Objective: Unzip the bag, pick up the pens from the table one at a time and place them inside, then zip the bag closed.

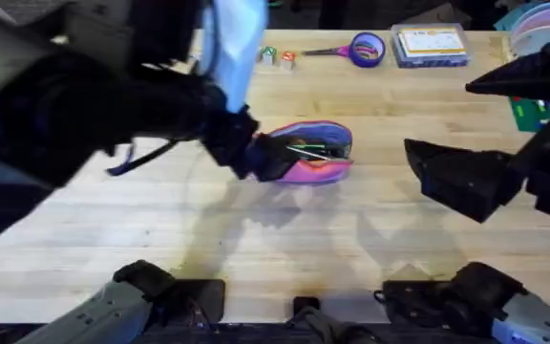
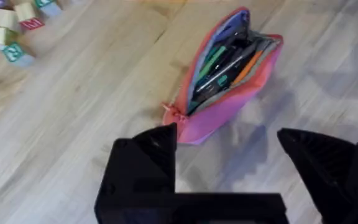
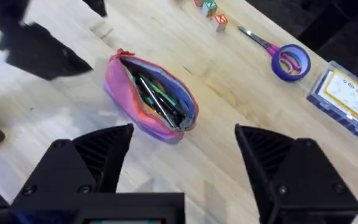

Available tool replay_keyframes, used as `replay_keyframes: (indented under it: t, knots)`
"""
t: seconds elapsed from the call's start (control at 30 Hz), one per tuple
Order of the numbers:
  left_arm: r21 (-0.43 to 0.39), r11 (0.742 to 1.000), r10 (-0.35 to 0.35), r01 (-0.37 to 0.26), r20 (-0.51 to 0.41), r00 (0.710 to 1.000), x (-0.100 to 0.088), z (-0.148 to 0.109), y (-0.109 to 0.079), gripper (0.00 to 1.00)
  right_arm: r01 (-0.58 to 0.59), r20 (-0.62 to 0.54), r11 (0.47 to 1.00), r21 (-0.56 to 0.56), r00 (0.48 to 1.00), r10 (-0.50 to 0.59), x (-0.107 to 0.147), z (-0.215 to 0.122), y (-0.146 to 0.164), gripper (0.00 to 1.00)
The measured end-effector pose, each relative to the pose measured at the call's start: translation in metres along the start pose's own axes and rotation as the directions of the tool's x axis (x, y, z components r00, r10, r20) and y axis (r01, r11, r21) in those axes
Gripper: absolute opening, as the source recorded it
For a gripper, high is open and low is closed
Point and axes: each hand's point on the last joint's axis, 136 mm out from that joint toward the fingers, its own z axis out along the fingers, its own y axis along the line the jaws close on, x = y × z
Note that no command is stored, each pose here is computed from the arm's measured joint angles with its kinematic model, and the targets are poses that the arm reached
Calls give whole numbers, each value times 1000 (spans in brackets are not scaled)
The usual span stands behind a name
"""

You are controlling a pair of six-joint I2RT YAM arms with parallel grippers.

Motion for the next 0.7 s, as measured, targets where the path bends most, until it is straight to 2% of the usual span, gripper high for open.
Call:
replay_keyframes:
  t: [0.23, 0.5, 0.7]
  knots:
    - [-36, 999, -13, 13, 1, 1000, 20, -24, 24, 994, 0, 0, 1000, 0, 1000, 0, 0, 0, 0, 998]
    - [-90, 991, -95, 98, 40, 995, 34, -40, 60, 993, 0, 8, 1000, 1, 1000, 0, -3, 1, 0, 998]
    - [-110, 987, -110, 114, 44, 993, 38, -44, 68, 993, 0, -40, 1000, -7, 999, -1, 0, 15, 0, 998]
